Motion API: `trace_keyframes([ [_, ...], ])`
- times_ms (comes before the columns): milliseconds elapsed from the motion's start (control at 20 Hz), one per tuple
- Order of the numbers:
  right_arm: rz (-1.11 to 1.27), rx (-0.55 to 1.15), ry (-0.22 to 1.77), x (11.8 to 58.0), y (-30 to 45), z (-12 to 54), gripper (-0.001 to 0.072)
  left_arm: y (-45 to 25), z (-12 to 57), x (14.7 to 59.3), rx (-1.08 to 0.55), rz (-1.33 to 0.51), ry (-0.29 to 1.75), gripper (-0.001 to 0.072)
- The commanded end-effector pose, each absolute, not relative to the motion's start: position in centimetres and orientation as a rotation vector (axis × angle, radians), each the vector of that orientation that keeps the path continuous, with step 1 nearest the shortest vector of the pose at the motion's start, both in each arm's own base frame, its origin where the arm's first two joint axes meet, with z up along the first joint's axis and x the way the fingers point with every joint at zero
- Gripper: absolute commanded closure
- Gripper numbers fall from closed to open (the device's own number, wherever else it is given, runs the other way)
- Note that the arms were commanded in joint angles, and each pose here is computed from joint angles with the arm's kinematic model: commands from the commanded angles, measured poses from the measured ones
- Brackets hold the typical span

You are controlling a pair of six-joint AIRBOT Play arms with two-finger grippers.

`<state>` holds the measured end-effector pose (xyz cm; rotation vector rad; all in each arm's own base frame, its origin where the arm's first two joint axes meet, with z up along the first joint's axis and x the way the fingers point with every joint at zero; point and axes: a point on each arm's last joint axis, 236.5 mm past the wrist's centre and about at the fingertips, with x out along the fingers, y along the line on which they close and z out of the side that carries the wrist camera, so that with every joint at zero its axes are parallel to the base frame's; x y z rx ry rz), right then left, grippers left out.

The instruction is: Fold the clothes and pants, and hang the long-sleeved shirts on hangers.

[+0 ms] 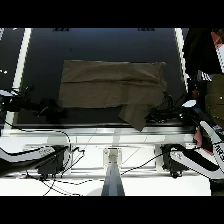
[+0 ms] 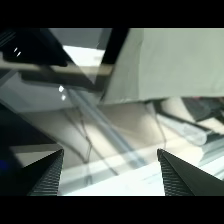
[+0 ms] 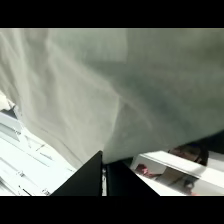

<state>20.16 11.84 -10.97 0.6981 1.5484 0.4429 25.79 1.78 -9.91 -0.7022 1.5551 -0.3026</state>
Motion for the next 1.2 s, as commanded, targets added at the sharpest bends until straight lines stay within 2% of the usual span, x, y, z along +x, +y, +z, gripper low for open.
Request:
trace_keyframes([
  [0, 0.427, 0.687, 1.52, 20.9, 11.5, -11.2, 0.07, 1.3, -9.8, 28.3, -0.708, -0.308, 1.452, 0.0072],
  [100, 0.417, 0.684, 1.511, 21.1, 11.4, -11.3, 0.0699, 1.2, -10.3, 29.9, -0.665, -0.284, 1.407, 0.0076],
  [250, 0.418, 0.684, 1.51, 21.2, 11.4, -11.2, 0.07, -0.8, -11.3, 30.2, -0.621, -0.322, 1.437, 0.0399],
  [350, 0.435, 0.676, 1.5, 21.7, 11.4, -10.6, 0.07, -2.0, -11.8, 30.0, -0.601, -0.353, 1.464, 0.0521],
  [400, 0.443, 0.67, 1.488, 22.3, 11.4, -10.2, 0.0699, -2.4, -11.8, 30.0, -0.592, -0.362, 1.468, 0.0623],
  [450, 0.457, 0.661, 1.473, 23.0, 11.4, -9.5, 0.07, -2.5, -11.7, 30.1, -0.586, -0.371, 1.468, 0.0692],
  [650, 0.549, 0.627, 1.397, 26.4, 11.7, -5.1, 0.07, -2.9, -7.8, 32.2, -0.508, -0.531, 1.372, 0.0691],
  [800, 0.529, 0.716, 1.165, 32.9, 11.9, -0.5, 0.07, -3.7, -2.0, 39.1, -0.644, -0.558, 1.081, 0.0692],
  [900, 0.428, 0.803, 0.935, 38.8, 10.8, 2.8, 0.0701, -3.4, 1.5, 44.4, -0.762, -0.492, 0.848, 0.0692],
  [950, 0.34, 0.782, 0.826, 41.6, 9.5, 3.7, 0.0701, -3.1, 2.2, 46.5, -0.794, -0.438, 0.77, 0.0693],
  [1050, 0.176, 0.754, 0.639, 46.0, 7.0, 6.0, 0.0702, -1.9, 2.0, 49.5, -0.805, -0.298, 0.685, 0.0693],
  [1150, 0.113, 0.727, 0.526, 49.0, 6.2, 8.0, 0.0702, -1.6, 1.6, 51.6, -0.836, -0.186, 0.624, 0.0693],
])
